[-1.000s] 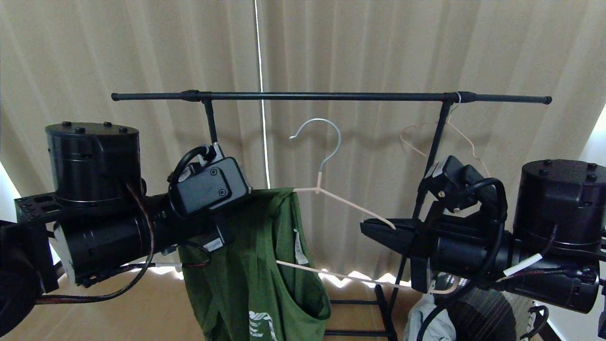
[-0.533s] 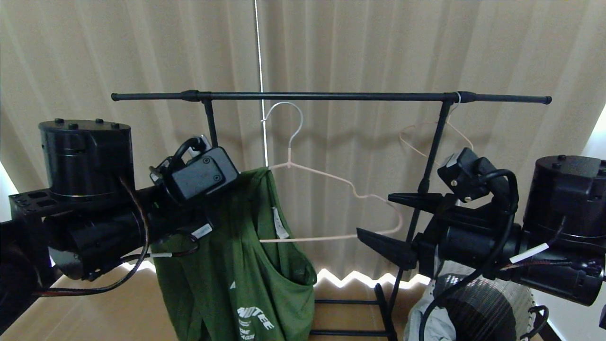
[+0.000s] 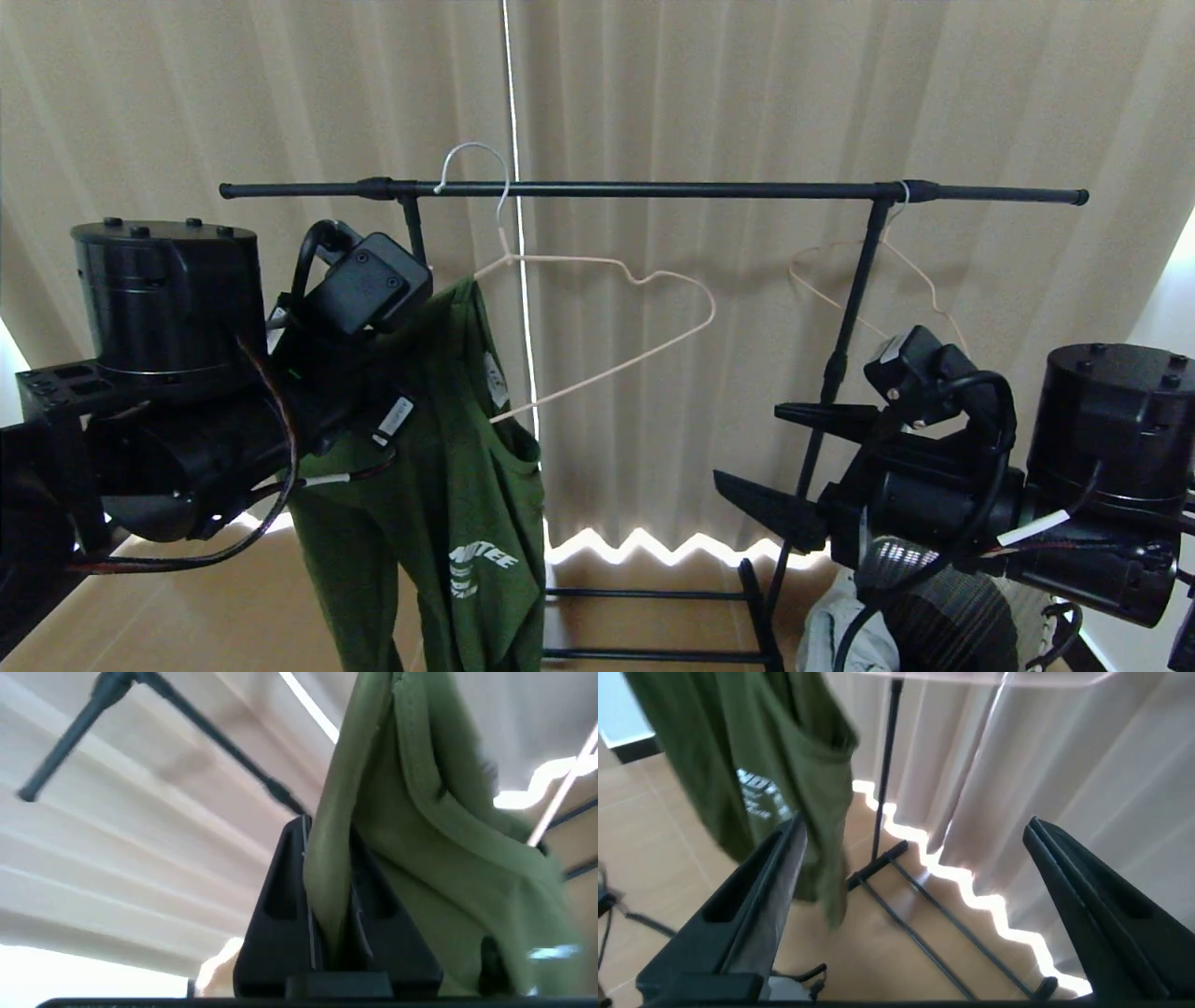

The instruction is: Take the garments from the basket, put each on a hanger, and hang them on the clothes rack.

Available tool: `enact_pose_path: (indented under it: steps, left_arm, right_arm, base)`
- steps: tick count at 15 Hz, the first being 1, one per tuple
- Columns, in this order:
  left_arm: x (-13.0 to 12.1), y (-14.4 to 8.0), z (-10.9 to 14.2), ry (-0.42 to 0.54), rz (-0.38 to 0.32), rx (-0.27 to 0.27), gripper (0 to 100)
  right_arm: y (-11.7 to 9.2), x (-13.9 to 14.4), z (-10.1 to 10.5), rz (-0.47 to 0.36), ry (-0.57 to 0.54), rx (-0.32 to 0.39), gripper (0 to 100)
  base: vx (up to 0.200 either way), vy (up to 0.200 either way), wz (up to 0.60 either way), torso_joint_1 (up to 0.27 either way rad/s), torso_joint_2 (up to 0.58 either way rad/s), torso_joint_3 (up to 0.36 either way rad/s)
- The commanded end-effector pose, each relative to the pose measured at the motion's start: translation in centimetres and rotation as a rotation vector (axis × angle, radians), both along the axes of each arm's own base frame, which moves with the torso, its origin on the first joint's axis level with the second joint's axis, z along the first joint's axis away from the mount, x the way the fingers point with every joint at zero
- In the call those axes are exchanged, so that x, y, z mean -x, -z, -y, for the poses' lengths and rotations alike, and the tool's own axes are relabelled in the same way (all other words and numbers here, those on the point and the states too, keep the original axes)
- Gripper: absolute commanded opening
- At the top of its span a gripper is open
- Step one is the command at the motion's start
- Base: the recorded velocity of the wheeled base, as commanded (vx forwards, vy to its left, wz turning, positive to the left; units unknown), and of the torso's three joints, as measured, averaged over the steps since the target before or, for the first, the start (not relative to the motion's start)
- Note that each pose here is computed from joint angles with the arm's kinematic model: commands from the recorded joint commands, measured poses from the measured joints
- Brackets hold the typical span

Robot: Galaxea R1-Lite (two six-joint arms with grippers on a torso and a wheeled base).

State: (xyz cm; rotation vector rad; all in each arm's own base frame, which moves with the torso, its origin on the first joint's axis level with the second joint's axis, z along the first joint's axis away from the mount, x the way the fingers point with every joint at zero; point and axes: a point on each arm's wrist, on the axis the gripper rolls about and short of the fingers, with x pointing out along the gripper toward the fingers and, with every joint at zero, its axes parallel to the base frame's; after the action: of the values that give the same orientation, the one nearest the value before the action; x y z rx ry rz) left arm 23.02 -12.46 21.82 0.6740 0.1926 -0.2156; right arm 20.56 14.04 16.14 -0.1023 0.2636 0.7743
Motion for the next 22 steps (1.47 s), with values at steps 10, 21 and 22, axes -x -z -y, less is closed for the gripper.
enact_pose_path:
  steps: [10, 21, 22]
  left_arm:
    - [2.9, -3.1, 1.1, 0.27, 0.077, 0.1, 0]
    - [4.4, -4.0, 1.5, 0.317, 0.111, 0.119, 0]
    - [4.2, -4.0, 1.2, 0.3, 0.11, 0.117, 0]
  right_arm:
    - [4.0, -3.8, -5.7, 0.041, -0.046, -0.027, 100]
    - [5.3, -3.1, -6.4, -0.004, -0.052, -0.004, 100]
    - [5.1, -2.7, -5.9, -0.002, -0.04, -0.002, 100]
  base:
    - [0.0, 0.0, 0.0, 0.0, 0.0, 0.0]
    - [0.0, 0.0, 0.0, 0.0, 0.0, 0.0]
    - [0.0, 0.0, 0.0, 0.0, 0.0, 0.0]
